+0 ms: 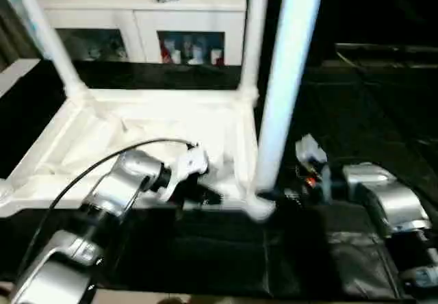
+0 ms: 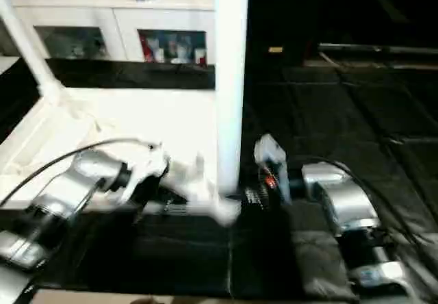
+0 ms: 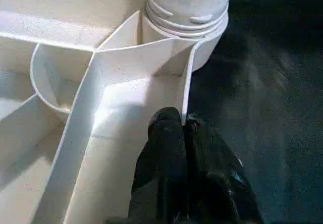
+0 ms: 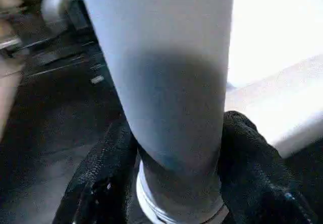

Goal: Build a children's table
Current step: Rotate leg to tighten

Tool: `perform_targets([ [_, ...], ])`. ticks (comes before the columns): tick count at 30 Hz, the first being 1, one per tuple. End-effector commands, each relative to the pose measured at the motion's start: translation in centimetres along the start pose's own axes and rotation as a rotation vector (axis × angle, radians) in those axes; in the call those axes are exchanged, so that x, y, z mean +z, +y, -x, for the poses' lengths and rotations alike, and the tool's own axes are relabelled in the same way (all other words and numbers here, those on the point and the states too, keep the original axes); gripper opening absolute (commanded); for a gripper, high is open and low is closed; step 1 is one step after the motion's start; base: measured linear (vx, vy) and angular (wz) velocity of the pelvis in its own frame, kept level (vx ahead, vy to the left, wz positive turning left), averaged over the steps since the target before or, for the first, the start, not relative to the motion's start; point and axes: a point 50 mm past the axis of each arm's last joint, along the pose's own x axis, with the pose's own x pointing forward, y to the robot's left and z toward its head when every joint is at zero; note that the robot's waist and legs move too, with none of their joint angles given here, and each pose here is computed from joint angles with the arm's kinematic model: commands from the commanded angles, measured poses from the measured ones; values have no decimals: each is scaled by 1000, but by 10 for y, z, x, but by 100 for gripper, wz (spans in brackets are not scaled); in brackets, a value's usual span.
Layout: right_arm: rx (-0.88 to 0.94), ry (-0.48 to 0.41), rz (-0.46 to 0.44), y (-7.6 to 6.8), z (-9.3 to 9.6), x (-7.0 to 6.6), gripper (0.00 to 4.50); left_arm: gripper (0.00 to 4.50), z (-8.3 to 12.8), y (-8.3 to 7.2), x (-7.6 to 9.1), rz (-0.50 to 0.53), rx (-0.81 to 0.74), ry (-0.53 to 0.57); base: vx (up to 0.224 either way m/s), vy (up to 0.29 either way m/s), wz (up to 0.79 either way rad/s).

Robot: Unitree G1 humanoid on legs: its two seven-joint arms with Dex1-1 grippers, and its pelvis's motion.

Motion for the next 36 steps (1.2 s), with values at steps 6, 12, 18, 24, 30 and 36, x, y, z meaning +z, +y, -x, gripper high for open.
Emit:
perform_targets([
  [6,-236,34,-127,8,-76,0,198,0,-30,17,52,87,278,-180,0,0,0],
  [12,-290,-11,-74,13,-99,15,195,0,-36,21,65,150,375,-248,0,0,0],
  [18,-263,-63,-100,11,-95,17,272,0,-31,17,56,122,324,-216,30,-3,-1],
  [24,-242,-89,-88,5,-80,13,330,0,-23,18,45,110,307,-182,28,-3,0],
  [30,-137,-98,-24,-1,-44,10,374,0,-12,17,35,54,231,-148,0,0,0],
  [36,-13,-43,79,-3,-16,7,436,0,-4,11,29,-31,108,-124,0,0,0],
])
